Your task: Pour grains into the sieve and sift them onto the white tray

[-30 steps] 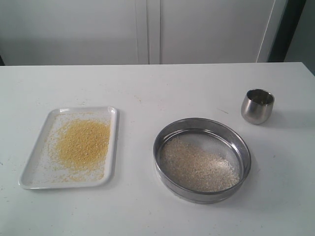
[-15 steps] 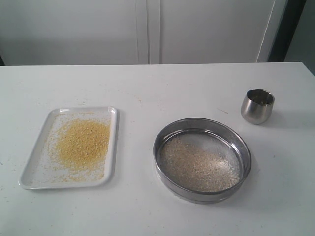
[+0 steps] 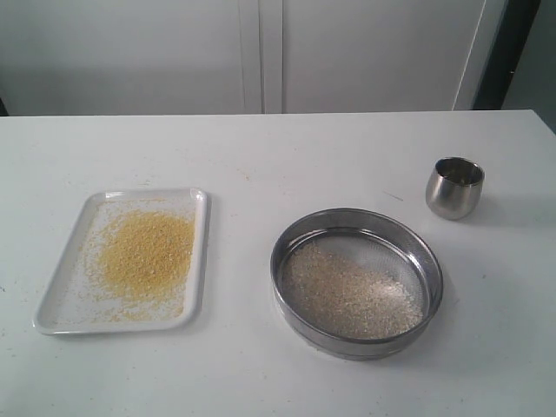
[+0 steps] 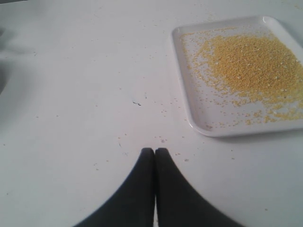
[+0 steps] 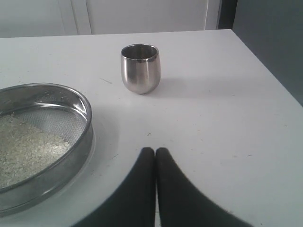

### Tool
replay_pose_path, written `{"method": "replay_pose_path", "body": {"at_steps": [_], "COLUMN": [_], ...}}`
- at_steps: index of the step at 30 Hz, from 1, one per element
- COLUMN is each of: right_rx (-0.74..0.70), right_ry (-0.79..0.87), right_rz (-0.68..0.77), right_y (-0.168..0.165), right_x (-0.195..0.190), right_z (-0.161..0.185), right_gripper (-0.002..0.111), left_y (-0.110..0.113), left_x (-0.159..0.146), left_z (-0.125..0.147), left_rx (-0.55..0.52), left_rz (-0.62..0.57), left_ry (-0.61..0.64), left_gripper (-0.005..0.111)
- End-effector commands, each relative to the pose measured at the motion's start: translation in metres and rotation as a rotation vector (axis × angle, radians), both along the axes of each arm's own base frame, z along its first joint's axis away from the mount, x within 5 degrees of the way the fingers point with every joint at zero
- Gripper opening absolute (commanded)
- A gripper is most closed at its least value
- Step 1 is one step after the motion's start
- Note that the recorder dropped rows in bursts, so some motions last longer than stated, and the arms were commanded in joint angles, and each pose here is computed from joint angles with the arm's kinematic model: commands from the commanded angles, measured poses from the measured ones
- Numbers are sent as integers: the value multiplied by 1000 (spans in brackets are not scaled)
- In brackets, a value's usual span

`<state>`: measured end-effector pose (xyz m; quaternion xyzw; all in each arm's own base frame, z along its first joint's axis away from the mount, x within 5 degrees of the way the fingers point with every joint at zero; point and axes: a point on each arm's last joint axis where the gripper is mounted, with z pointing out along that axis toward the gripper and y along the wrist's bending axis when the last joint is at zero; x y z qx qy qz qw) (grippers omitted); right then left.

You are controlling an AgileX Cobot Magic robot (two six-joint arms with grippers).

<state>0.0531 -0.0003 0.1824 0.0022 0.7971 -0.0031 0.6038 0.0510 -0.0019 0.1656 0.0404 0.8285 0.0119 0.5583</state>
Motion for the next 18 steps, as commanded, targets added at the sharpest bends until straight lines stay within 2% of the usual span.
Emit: {"method": "replay_pose_path", "body": {"at_steps": [1,18], "right_rx": [-20,8], "right_ry": [-13,-16], "right_rz": [4,-4], "right_y": [0,0], "right_x": [0,0], "right_z": [-1,0], "right_gripper": [0,0], "left_y": [0,0], "left_x": [0,0], "left_z": [-1,-1], "left_rx": [-5,-5], "left_rz": [1,1], "left_ry": [-2,-2], "left_gripper": [0,0]}}
